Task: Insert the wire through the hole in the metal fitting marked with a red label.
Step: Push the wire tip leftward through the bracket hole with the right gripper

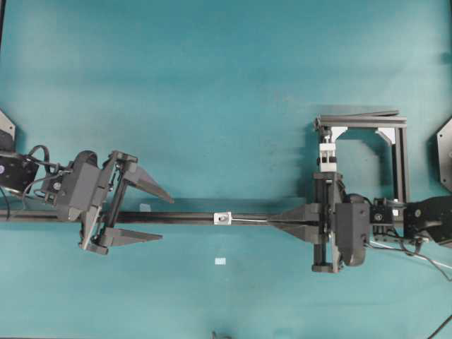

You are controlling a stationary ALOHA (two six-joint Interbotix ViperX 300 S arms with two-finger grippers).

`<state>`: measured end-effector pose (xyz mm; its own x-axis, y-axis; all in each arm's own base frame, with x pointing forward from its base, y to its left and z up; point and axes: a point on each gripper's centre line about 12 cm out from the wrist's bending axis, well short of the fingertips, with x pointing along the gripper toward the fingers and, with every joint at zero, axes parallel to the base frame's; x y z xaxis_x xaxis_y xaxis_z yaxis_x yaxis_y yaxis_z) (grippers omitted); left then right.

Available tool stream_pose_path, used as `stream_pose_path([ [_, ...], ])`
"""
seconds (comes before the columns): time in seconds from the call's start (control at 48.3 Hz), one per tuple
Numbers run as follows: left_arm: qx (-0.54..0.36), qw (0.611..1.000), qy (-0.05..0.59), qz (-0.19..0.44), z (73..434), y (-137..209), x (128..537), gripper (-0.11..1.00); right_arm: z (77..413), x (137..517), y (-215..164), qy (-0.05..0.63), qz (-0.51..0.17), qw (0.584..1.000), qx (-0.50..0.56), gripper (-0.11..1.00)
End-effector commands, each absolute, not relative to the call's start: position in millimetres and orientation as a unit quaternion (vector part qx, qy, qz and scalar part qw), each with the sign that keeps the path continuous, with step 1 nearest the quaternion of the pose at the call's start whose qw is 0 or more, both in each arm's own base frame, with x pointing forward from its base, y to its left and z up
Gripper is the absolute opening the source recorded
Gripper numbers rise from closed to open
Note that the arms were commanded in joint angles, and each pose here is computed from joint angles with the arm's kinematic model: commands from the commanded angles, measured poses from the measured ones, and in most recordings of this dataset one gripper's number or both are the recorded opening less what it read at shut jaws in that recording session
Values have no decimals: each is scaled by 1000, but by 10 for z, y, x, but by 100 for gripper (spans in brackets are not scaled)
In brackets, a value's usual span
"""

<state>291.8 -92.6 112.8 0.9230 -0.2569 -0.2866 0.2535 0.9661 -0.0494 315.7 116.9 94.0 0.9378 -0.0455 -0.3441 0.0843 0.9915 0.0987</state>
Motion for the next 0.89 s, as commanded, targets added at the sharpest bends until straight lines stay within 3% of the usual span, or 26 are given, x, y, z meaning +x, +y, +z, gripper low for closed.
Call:
stream_pose_path([
  [0.0,-7,983,133,-131,1197,-932,2959,70,1006,3209,1189,161,-32,984,62,1],
  [0.87,-8,981,149,-124,1186,-909,3016,69,1029,3363,1073,150,-45,986,60,1],
])
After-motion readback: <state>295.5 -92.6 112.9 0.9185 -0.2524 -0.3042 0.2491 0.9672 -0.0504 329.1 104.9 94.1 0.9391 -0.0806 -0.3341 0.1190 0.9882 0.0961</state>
